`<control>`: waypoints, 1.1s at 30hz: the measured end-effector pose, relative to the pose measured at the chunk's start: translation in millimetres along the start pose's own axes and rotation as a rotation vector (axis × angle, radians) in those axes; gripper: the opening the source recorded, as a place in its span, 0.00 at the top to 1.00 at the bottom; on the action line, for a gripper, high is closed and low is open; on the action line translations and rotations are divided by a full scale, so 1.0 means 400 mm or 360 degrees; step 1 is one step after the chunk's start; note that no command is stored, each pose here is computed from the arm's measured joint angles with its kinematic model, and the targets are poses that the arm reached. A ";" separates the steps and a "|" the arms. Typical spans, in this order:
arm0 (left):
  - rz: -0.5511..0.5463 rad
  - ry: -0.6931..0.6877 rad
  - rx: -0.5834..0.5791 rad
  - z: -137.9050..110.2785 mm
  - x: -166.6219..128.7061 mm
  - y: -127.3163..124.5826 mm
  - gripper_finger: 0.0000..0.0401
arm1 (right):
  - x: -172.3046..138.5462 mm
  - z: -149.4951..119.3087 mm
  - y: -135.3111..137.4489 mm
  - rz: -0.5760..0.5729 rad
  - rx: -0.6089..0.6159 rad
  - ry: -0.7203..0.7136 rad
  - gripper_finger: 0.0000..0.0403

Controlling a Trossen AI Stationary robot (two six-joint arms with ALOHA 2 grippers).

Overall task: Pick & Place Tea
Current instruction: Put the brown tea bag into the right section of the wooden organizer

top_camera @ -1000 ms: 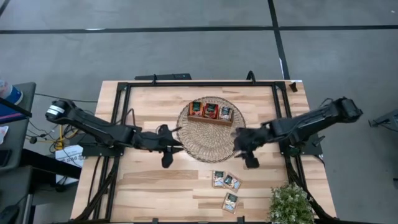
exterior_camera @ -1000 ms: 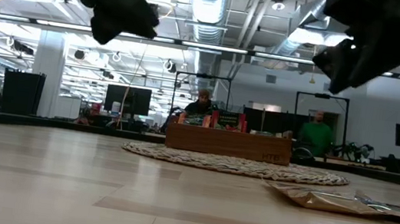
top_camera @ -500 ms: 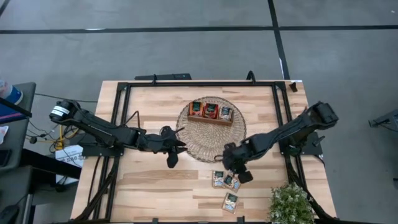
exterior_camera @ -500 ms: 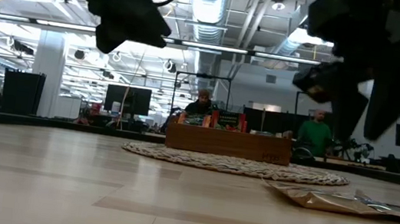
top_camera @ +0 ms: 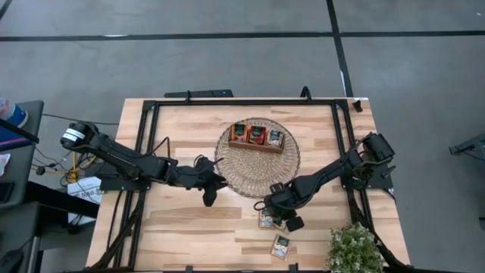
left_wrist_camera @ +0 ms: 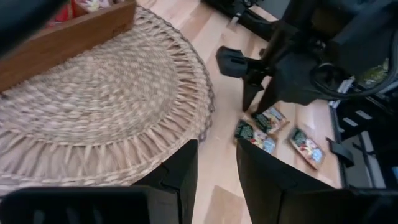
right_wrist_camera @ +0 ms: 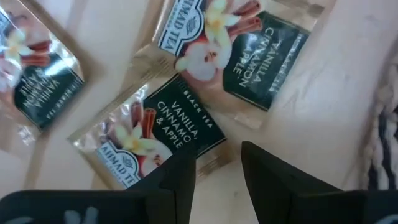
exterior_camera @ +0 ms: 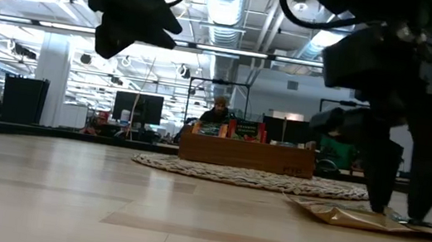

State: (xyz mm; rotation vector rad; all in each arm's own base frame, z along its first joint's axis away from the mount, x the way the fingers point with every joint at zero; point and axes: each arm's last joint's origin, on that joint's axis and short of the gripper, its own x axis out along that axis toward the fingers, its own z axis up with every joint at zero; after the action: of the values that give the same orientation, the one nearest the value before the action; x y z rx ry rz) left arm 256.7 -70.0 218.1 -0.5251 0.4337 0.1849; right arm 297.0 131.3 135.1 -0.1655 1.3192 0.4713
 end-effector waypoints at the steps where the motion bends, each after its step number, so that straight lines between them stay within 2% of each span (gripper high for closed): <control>1: -0.0006 -0.0001 0.0001 -0.001 -0.001 -0.002 0.75 | 0.001 0.000 0.002 0.0003 -0.0003 0.0003 0.69; 11: -0.0019 -0.0025 -0.0038 -0.019 -0.012 -0.028 0.75 | 0.009 -0.001 -0.002 0.0002 0.0071 0.0023 0.72; 14: -0.0014 -0.0036 -0.0027 -0.026 -0.017 -0.036 0.75 | 0.019 -0.002 -0.004 -0.0010 0.0079 0.0042 0.80; 17: 0.0004 -0.0060 -0.0040 -0.031 -0.021 -0.042 0.75 | 0.022 -0.004 -0.006 -0.0023 0.0083 0.0053 0.94; 19: 0.0008 -0.0068 -0.0035 -0.035 -0.024 -0.046 0.75 | 0.022 -0.004 -0.008 -0.0043 0.0089 0.0051 0.98; 26: 0.0025 -0.0095 -0.0051 -0.043 -0.030 -0.055 0.75 | 0.012 -0.003 -0.007 -0.0089 0.0135 0.0074 1.00; 33: 0.0043 -0.0113 -0.0055 -0.042 -0.031 -0.055 0.75 | -0.030 0.011 0.007 -0.0174 0.0122 0.0279 1.00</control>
State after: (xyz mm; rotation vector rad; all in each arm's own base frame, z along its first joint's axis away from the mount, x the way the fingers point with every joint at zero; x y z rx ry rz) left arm 245.8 -98.1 220.0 -0.5453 0.3693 0.2363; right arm 297.9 132.4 148.3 -0.2178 1.4890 0.3187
